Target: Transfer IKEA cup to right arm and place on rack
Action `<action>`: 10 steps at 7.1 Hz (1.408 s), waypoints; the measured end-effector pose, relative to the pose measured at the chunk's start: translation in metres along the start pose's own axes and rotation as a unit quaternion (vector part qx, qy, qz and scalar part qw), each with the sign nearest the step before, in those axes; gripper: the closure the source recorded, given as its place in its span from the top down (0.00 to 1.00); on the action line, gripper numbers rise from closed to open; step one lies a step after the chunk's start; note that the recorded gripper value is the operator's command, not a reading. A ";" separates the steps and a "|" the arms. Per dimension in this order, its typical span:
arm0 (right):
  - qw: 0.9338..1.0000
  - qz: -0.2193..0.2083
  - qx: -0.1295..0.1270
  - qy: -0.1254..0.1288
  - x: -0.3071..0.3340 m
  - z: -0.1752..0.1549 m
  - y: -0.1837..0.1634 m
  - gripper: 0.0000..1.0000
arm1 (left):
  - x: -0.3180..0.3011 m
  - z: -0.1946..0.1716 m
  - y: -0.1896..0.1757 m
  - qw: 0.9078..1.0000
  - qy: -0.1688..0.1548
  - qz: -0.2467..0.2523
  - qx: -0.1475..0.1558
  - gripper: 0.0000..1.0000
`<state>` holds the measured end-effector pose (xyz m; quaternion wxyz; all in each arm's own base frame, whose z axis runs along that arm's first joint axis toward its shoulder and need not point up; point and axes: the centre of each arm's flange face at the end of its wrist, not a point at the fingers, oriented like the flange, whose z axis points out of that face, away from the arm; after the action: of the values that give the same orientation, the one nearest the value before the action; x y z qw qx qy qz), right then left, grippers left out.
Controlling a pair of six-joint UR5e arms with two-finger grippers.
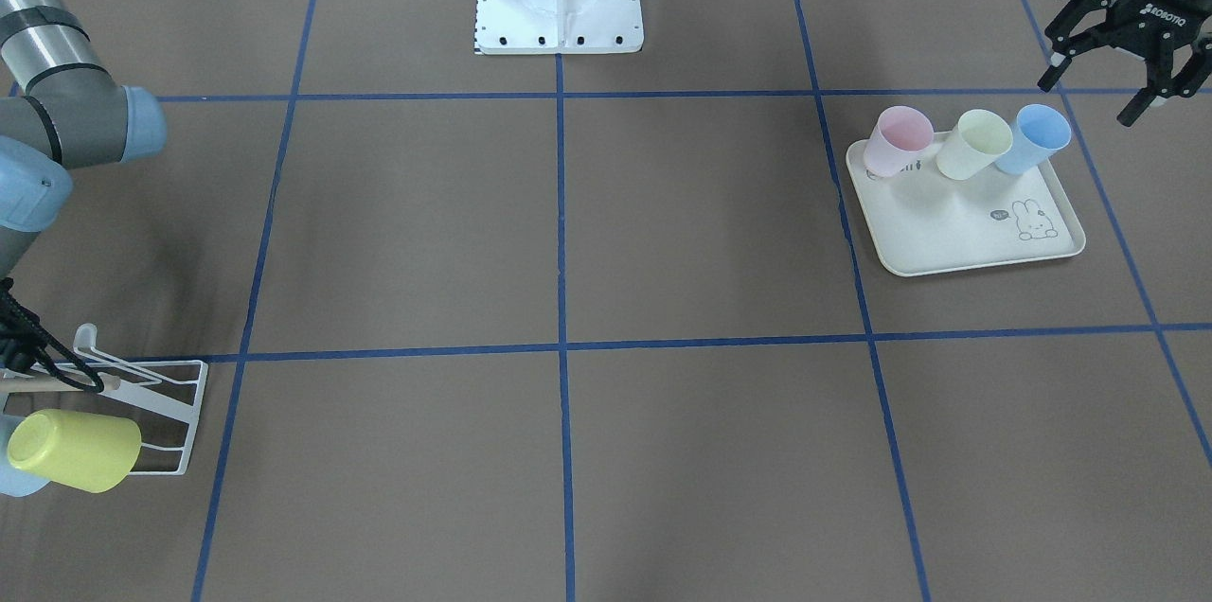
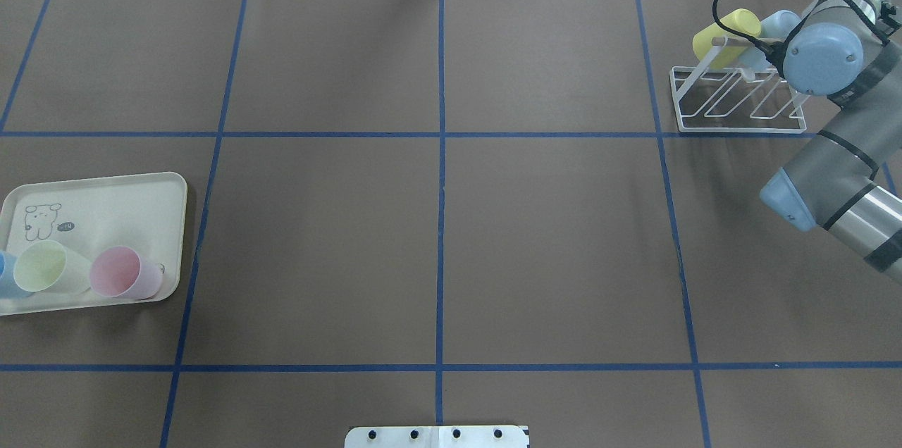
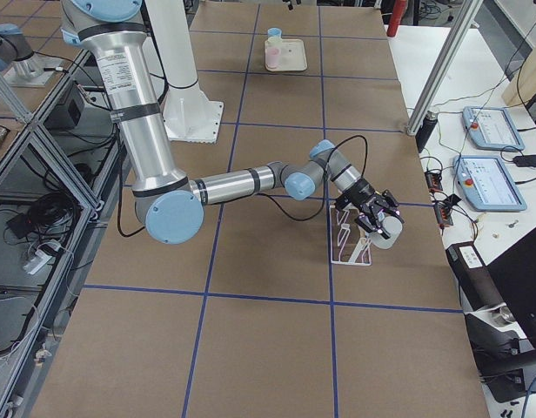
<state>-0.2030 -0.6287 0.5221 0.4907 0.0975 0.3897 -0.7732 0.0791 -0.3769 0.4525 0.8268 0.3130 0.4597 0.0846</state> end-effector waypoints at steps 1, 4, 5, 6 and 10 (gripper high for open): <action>1.000 0.000 -0.002 0.002 0.001 -0.001 -0.002 0.00 | 0.000 0.000 0.000 1.000 0.000 0.000 0.000 1.00; 1.000 0.001 -0.002 0.004 0.001 -0.003 -0.004 0.10 | -0.001 0.001 0.001 1.000 0.000 0.000 -0.001 1.00; 1.000 0.001 -0.002 0.004 0.001 -0.003 -0.004 0.26 | -0.001 0.001 0.001 1.000 0.000 0.000 -0.001 1.00; 1.000 0.002 -0.002 0.004 0.001 -0.003 -0.004 0.43 | -0.001 0.001 0.001 1.000 0.000 0.000 -0.001 1.00; 1.000 0.007 0.000 0.009 0.003 -0.006 -0.002 0.97 | -0.001 0.001 0.001 1.000 0.000 0.000 -0.001 1.00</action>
<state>-0.2082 -0.6261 0.5170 0.4922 0.1070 0.3935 -0.7690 0.0792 -0.3771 0.4537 0.8271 0.3124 0.4595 0.0844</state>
